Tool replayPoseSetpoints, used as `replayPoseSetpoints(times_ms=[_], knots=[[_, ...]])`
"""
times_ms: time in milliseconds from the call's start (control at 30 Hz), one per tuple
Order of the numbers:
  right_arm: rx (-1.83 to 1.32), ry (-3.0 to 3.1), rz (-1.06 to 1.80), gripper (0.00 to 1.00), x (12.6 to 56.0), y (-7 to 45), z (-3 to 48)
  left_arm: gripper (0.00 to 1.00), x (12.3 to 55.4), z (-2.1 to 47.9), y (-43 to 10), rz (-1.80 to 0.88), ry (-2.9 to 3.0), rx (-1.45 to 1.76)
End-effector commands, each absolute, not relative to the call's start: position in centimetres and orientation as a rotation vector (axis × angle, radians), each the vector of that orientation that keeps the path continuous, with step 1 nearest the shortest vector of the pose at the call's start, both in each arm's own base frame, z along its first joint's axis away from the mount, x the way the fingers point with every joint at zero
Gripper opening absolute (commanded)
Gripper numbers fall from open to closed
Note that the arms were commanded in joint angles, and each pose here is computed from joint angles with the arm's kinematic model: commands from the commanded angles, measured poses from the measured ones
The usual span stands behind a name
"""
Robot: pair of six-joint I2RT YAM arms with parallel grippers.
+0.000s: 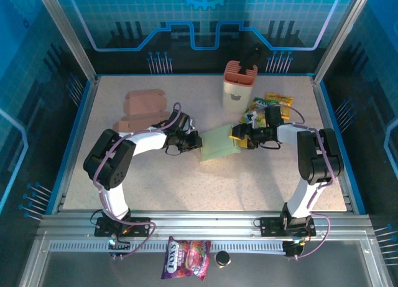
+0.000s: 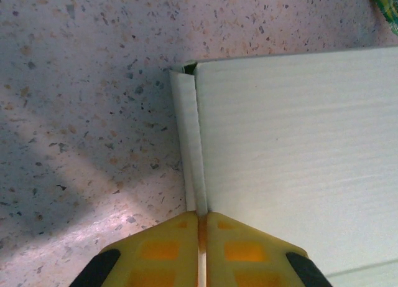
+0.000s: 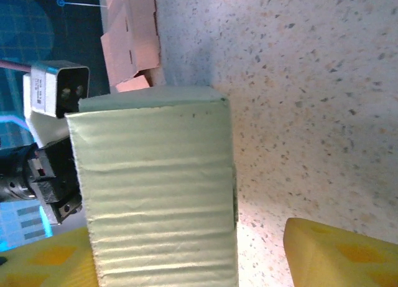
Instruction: Fold the paper box
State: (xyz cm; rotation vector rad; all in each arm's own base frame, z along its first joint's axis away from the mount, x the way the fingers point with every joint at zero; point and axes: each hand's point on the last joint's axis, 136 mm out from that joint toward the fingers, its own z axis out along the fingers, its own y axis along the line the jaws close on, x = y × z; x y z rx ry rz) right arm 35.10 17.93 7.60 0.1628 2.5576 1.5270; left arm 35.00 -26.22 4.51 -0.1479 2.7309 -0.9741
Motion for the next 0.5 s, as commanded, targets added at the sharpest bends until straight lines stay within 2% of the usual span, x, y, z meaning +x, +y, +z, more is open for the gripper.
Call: replayPoseSetpoints(times_ms=[0, 200, 333, 467], knots=[[0.176, 2.528, 1.609, 0.65, 35.2, 19.1, 7.9, 0.1, 33.0, 1.3, -23.5, -0.816, 2.857, -0.207], [0.19, 2.531, 1.623, 0.55, 35.0, 20.0, 8.4, 0.15, 33.5, 2.4, -23.8, -0.83, 2.822, -0.17], [0.268, 2.516, 1.629, 0.48, 35.4, 19.6, 9.0, 0.29, 34.5, 5.3, -23.7, -0.834, 2.716, -0.114], [0.438, 2.535, 1.657, 0.42, 34.9, 18.9, 8.8, 0.45, 35.2, 10.3, -24.1, -0.843, 2.53, 0.055]])
